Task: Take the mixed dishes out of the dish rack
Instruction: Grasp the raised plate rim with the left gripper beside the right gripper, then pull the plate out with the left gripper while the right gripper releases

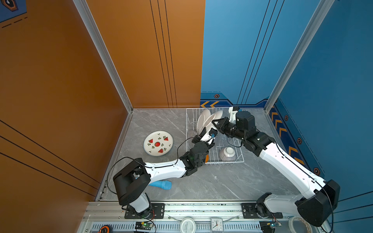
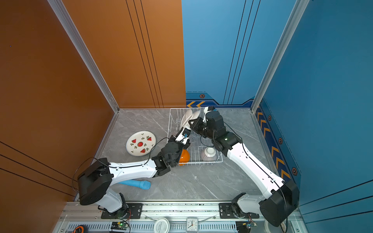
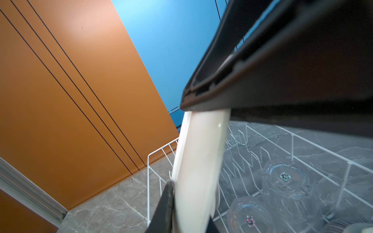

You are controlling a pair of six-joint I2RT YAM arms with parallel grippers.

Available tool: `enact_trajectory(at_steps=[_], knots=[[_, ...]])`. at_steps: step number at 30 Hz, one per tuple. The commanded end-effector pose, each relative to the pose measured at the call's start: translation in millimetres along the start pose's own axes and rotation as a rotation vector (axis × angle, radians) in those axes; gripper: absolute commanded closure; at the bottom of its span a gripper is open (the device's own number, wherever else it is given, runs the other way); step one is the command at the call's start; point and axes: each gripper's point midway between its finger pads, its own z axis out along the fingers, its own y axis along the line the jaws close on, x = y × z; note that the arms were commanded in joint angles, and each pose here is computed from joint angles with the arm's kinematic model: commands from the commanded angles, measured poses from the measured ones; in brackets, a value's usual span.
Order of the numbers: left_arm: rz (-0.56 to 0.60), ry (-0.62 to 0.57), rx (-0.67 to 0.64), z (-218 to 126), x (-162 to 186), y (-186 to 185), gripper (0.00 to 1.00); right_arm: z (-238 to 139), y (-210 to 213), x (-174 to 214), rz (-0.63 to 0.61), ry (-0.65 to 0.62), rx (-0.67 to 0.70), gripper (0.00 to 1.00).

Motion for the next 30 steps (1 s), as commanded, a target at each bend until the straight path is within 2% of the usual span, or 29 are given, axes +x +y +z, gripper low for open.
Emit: enact_trajectory(at_steps=[1,9,12,14,18,30], knots=[[-0.202,-0.080,-0.114,-4,-26,33,1.00,-11,2,-28,-0.032,-0.098,-0.020,0.98],[-0.209,-0.089,-0.123,-6,-26,35,1.00,-13,1,-34,0.005,-0.105,-0.051,0.91],[-0.218,-0.100,-0.123,-7,-26,36,1.00,-13,1,-37,0.017,-0.110,-0.062,0.84],[-0.223,-0.108,-0.122,-8,-27,37,1.00,-13,2,-40,0.036,-0.114,-0.083,0.76],[-0.218,-0.106,-0.135,-7,-26,40,1.00,-11,-4,-49,0.059,-0.122,-0.082,0.69],[-0.218,-0.117,-0.146,-7,-29,51,1.00,-22,-29,-75,0.100,-0.183,-0.054,0.66]])
